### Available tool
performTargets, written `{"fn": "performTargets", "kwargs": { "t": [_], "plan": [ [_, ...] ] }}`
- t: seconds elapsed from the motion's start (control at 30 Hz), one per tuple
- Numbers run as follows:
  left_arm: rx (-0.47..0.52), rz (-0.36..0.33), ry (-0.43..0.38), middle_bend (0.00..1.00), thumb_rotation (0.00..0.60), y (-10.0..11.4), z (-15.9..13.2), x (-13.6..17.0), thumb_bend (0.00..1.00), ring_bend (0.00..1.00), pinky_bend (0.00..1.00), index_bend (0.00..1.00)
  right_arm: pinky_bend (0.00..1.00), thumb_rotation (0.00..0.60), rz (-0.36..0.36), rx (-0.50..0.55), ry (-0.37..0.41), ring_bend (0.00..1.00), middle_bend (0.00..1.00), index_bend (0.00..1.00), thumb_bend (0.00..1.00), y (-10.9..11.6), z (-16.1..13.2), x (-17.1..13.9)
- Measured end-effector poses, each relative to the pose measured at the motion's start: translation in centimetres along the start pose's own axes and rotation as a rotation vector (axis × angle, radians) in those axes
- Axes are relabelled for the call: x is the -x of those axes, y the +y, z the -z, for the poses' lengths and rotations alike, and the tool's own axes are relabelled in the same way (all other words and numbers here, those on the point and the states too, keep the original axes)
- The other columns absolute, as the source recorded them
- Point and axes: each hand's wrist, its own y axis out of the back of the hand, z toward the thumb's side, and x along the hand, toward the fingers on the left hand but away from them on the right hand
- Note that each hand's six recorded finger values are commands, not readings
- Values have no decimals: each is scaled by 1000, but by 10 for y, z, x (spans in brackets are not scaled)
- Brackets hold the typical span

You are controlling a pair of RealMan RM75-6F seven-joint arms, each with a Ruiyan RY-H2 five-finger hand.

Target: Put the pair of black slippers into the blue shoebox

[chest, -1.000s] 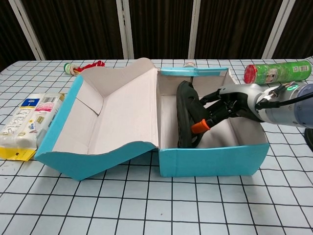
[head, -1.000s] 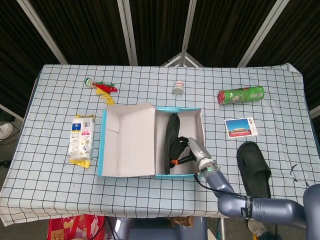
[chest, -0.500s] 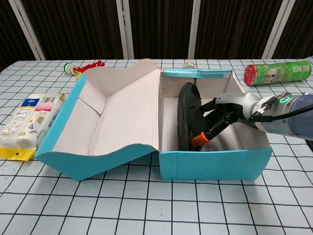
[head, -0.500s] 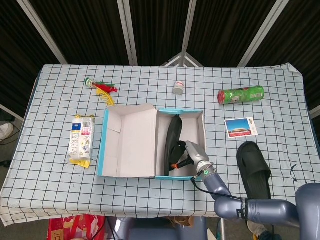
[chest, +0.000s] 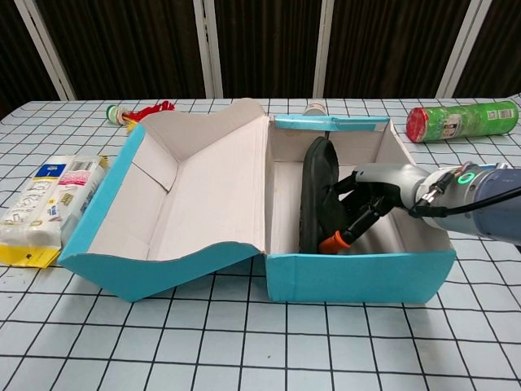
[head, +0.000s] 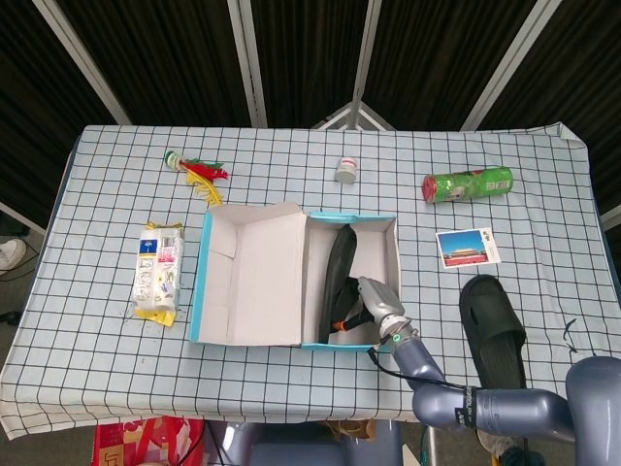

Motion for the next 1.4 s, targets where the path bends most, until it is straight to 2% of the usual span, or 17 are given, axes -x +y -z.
{"fn": "performTargets", "kwargs": {
  "t": [0.4,0.73,0.8,1.0,1.07,1.4],
  "plan": [
    [1,0,3,8,600,0,1,0,385,52,102,95,148,600,2,-85,-11,376,507,654,765,-5,2,2],
    [3,-1,3,8,600,1,1,0,385,52,102,95,139,600,-8,-70,15,375,505,654,762,-5,-8,-2],
    [3,-1,2,8,600,1,1,0,385,52,102,95,137,600,-11,-70,20,370,491,633,728,-5,-10,-3],
    [4,-2,2,8,600,1,1,0,385,52,102,96,106,600,-26,-61,23,302,395,454,468,-5,-12,-4],
    [4,-2,2,8,600,1,1,0,385,52,102,96,99,600,-34,-52,24,284,370,415,413,-6,-13,-5],
    [2,1,-2,8,600,0,0,0,385,52,102,97,87,600,-32,25,37,236,263,334,353,2,-16,-7]
  ]
}}
